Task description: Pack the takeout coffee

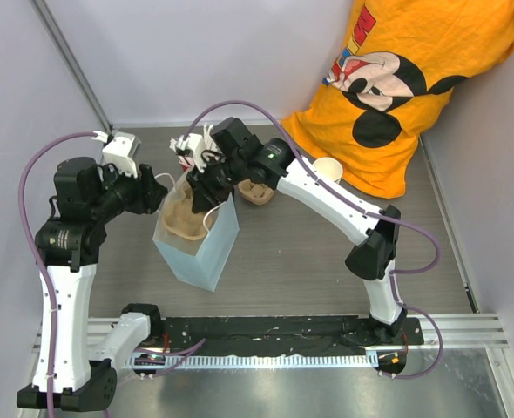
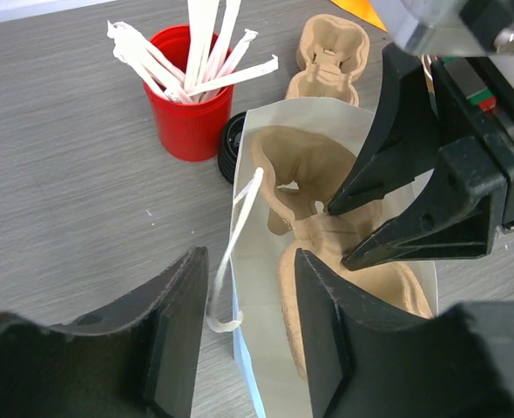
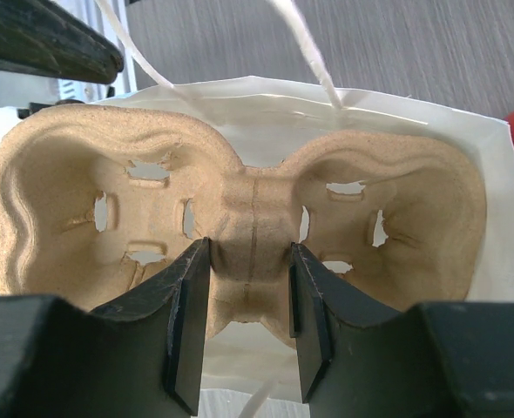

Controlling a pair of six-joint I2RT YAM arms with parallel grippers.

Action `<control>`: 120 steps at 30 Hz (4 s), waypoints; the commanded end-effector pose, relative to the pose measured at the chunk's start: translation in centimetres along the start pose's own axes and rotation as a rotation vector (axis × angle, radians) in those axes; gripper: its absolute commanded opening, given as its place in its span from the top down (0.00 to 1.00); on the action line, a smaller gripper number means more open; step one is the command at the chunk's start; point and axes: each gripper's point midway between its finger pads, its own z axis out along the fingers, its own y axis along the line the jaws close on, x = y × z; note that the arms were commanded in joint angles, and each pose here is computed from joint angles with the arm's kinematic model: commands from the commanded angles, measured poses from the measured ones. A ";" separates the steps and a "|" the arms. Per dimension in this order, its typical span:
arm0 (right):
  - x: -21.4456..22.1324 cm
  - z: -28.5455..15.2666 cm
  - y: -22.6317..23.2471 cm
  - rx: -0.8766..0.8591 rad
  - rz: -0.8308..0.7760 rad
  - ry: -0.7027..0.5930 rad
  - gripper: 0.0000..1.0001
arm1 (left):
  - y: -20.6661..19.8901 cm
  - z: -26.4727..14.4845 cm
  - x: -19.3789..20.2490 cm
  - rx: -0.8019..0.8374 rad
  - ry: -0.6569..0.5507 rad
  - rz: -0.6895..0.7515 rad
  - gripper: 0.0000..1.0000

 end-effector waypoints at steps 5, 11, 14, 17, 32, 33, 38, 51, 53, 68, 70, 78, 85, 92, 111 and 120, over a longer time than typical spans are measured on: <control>-0.9 -0.3 -0.5 0.100 -0.131 0.006 0.98 | -0.4 0.1 -0.7 0.030 -0.029 0.003 0.59; -0.2 0.7 -0.8 0.156 -0.167 0.031 0.99 | -0.7 0.2 -0.6 0.045 -0.026 0.000 0.66; 0.0 1.2 -1.0 0.185 -0.183 0.033 0.98 | -0.7 0.2 -0.5 0.047 -0.023 -0.001 0.69; 0.6 1.7 -1.0 0.209 -0.199 0.057 0.99 | -0.5 0.2 -0.4 0.033 -0.021 0.000 0.69; 2.3 3.2 -2.2 0.326 -0.226 0.114 0.99 | 1.6 0.7 -0.2 -0.080 -0.018 -0.022 0.79; 2.5 3.2 -2.2 0.326 -0.223 0.120 0.99 | 2.0 0.8 -0.1 -0.102 -0.015 -0.028 0.79; 3.4 3.7 -2.6 0.332 -0.219 0.143 0.99 | 3.4 1.1 0.2 -0.177 -0.014 -0.038 0.82; 4.3 4.4 -2.9 0.329 -0.211 0.177 0.99 | 3.8 1.6 0.6 -0.188 -0.003 -0.050 0.84; 4.3 4.4 -2.8 0.328 -0.210 0.178 0.99 | 3.8 1.7 0.7 -0.189 0.000 -0.051 0.84; 4.4 4.2 -2.7 0.315 -0.207 0.210 0.99 | 3.8 1.7 0.9 -0.188 0.001 -0.051 0.85; 4.4 4.2 -2.6 0.312 -0.207 0.215 0.99 | 3.8 1.7 0.9 -0.188 0.001 -0.051 0.85; 4.9 4.2 -2.6 0.310 -0.206 0.232 0.99 | 3.8 1.7 0.8 -0.186 0.000 -0.051 0.85; 5.1 4.2 -2.4 0.304 -0.212 0.248 0.99 | 3.8 1.7 0.9 -0.186 0.001 -0.051 0.85; 5.6 4.3 -2.3 0.301 -0.218 0.266 0.99 | 3.8 1.8 1.0 -0.185 0.004 -0.053 0.84; 2.5 2.0 -1.5 0.310 -0.263 0.187 0.35 | 3.8 2.0 1.1 -0.185 0.008 -0.056 0.85; 1.1 0.5 -1.0 0.316 -0.280 0.151 0.10 | 3.9 2.0 0.9 -0.186 0.008 -0.055 0.85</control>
